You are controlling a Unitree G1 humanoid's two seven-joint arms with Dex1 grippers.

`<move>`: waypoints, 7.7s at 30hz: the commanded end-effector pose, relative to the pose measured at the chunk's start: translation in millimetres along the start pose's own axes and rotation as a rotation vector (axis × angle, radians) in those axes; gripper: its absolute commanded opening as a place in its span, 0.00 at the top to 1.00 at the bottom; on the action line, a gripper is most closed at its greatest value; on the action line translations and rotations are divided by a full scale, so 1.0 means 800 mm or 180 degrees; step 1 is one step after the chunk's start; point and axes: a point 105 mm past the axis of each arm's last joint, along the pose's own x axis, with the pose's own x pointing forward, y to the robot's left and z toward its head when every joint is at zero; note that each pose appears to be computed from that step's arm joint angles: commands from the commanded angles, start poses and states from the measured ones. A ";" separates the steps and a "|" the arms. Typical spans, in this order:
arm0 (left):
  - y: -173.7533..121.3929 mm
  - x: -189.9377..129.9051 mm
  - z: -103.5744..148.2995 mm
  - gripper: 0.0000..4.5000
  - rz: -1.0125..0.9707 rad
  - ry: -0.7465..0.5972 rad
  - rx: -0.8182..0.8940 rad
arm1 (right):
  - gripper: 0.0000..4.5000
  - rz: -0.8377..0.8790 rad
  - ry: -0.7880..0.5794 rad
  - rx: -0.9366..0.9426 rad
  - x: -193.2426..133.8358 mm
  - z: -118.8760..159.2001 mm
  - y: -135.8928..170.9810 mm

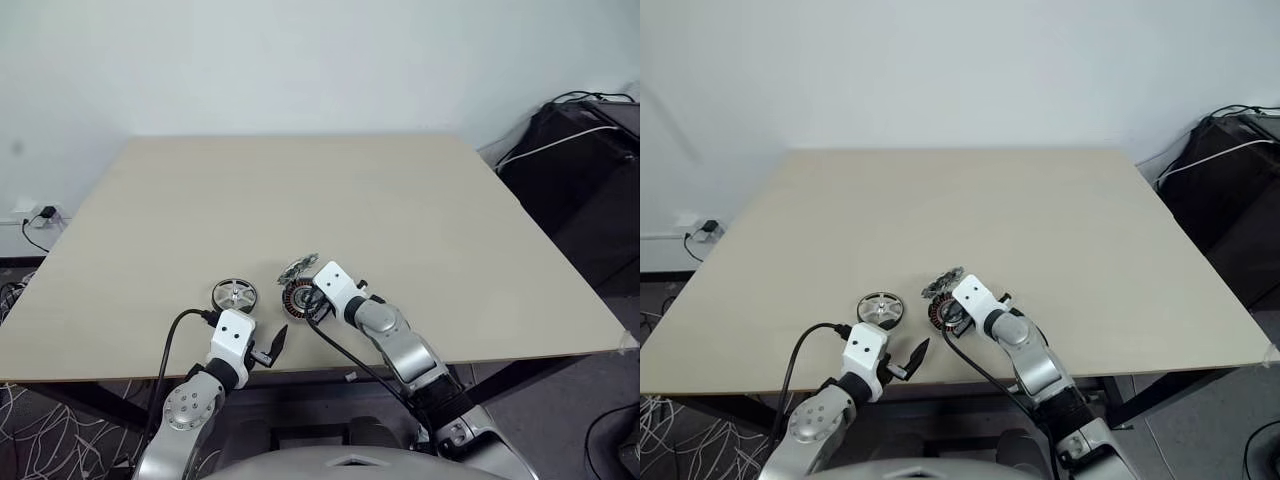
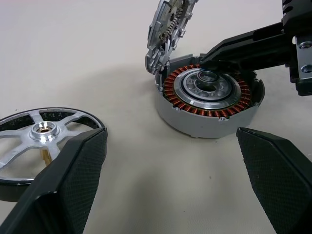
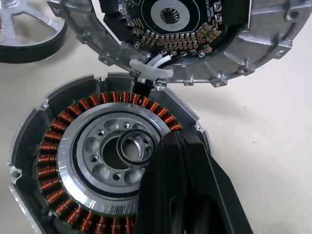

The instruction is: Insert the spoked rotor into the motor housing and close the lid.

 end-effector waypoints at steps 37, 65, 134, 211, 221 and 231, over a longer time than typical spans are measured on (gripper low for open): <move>-0.004 0.003 0.015 0.00 -0.0032 -0.0139 -0.0010 | 0.99 0.0236 -0.0410 0.0025 -0.005 0.031 0.015; 0.000 0.001 0.014 0.00 0.0038 -0.0140 -0.0013 | 0.99 0.0570 -0.0509 0.0085 -0.010 0.041 0.042; 0.000 0.003 0.015 0.00 0.0011 -0.0154 -0.0019 | 0.99 0.0426 -0.0644 0.0158 -0.012 0.053 0.028; 0.078 0.000 0.010 0.91 0.0777 -0.0868 -0.3533 | 1.00 -0.0301 -0.0601 0.0615 -0.118 0.005 -0.032; 0.006 -0.010 0.017 0.91 -0.0589 -0.0467 -0.4104 | 1.00 -0.0256 -0.0505 0.0775 -0.139 -0.017 -0.036; -0.029 0.004 0.024 0.91 -0.1137 0.0010 -0.4195 | 1.00 -0.0271 -0.0490 0.0806 -0.135 -0.015 -0.027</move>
